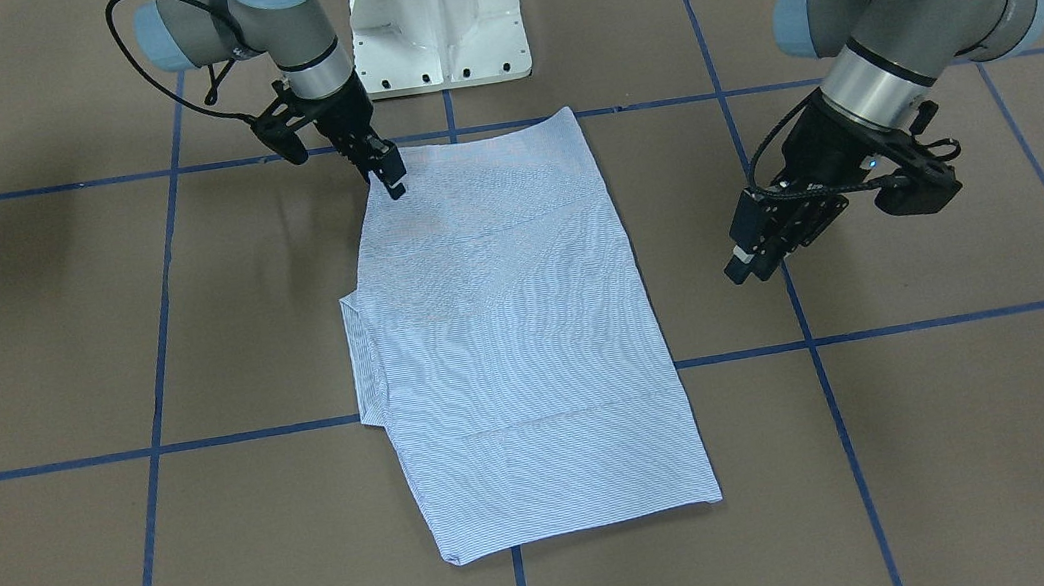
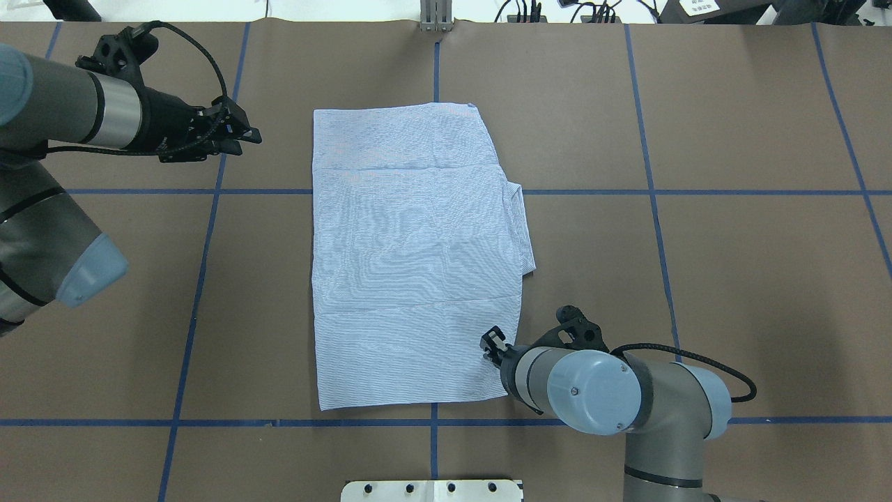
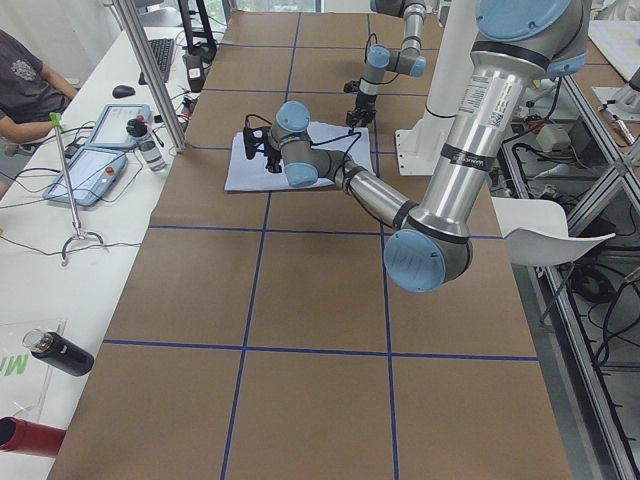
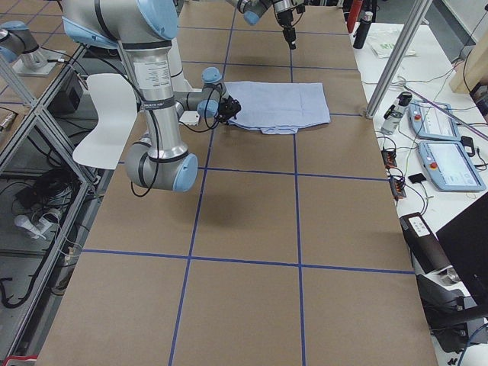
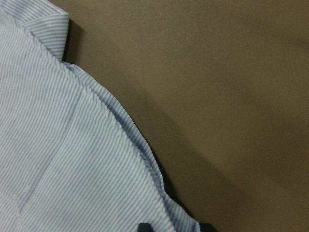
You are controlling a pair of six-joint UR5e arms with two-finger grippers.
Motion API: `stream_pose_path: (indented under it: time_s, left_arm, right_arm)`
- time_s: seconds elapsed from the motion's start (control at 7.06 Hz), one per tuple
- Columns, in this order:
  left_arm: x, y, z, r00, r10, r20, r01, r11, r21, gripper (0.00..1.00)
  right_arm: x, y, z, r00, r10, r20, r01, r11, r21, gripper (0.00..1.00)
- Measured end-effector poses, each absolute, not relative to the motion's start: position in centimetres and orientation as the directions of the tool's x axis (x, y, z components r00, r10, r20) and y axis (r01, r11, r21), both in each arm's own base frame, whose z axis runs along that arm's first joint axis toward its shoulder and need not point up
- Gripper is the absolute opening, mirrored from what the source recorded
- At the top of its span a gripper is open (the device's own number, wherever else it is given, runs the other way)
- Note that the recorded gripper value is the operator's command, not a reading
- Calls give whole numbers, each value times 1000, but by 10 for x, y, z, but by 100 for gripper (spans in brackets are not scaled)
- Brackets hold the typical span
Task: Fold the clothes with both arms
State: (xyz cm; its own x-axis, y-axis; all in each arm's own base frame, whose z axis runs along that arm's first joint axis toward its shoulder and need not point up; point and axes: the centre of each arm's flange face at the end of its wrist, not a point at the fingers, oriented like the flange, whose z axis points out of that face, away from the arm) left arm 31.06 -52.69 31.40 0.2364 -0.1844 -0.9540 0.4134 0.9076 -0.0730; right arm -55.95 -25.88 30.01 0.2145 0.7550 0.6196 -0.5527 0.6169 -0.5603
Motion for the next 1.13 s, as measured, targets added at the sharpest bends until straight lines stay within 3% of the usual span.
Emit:
stream_pose_path:
  time_s: [0.71,1.13]
  left_arm:
    - [309,-524,317,238,-190,-953,418,905,-76,46]
    - [322,-480,316,161,-318,-934,424,877,-226,47]
  right_arm:
    - [-554,-260,294,221,755,618,-557,618,-555,0]
    - [-545,-254,284,238,756,610,-558,621,-551,0]
